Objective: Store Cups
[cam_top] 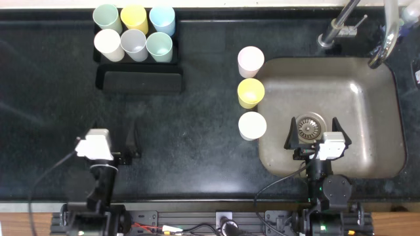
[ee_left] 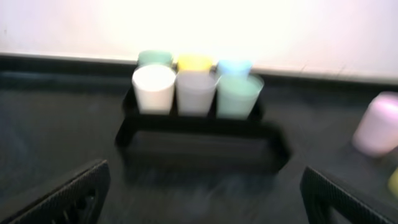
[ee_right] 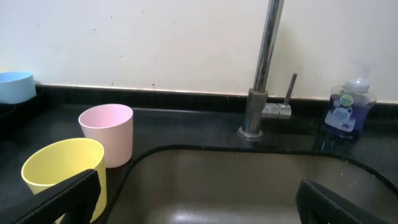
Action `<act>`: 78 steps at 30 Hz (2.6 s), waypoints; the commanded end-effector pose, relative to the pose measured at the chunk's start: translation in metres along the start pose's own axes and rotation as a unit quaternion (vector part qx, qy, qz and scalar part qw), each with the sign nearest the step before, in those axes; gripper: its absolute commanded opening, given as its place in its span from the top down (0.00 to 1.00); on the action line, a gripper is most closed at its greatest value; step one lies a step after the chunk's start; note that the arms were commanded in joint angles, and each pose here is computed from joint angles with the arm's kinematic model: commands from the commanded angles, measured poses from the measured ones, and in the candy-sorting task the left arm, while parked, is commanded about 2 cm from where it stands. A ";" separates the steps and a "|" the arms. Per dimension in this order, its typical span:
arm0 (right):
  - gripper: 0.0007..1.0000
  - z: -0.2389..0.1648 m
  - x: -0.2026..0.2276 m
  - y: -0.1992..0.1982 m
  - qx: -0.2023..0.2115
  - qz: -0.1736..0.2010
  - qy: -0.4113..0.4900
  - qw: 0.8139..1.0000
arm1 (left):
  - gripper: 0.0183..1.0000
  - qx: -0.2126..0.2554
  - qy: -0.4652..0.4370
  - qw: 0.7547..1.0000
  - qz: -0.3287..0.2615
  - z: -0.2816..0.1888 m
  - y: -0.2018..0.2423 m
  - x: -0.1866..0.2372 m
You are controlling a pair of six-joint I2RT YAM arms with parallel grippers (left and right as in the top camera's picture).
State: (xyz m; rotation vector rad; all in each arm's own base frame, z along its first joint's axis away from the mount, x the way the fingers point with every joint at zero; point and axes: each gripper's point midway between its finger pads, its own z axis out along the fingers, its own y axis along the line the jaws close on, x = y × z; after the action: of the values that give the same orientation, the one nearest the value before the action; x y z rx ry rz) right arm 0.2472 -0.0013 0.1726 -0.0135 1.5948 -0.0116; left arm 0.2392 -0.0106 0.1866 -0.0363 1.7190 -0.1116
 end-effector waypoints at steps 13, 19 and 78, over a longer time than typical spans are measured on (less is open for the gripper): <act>0.00 0.001 0.006 0.000 0.000 -0.002 0.005 1.000 | 0.00 0.144 0.296 0.943 0.047 0.155 -0.276 -0.145; 0.00 0.001 0.006 0.000 0.000 -0.002 0.005 1.000 | 0.00 0.110 0.370 0.921 0.038 0.206 -0.311 -0.092; 0.00 0.001 0.006 0.000 0.000 -0.002 0.005 1.000 | 0.98 -0.018 0.554 0.828 -0.086 0.244 -0.291 0.086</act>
State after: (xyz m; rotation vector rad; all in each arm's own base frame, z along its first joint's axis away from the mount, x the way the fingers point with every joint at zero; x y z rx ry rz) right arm 0.2476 -0.0013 0.1711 -0.0134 1.6013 -0.0109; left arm 0.4576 -0.3203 0.1030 -0.1760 2.8728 -0.2735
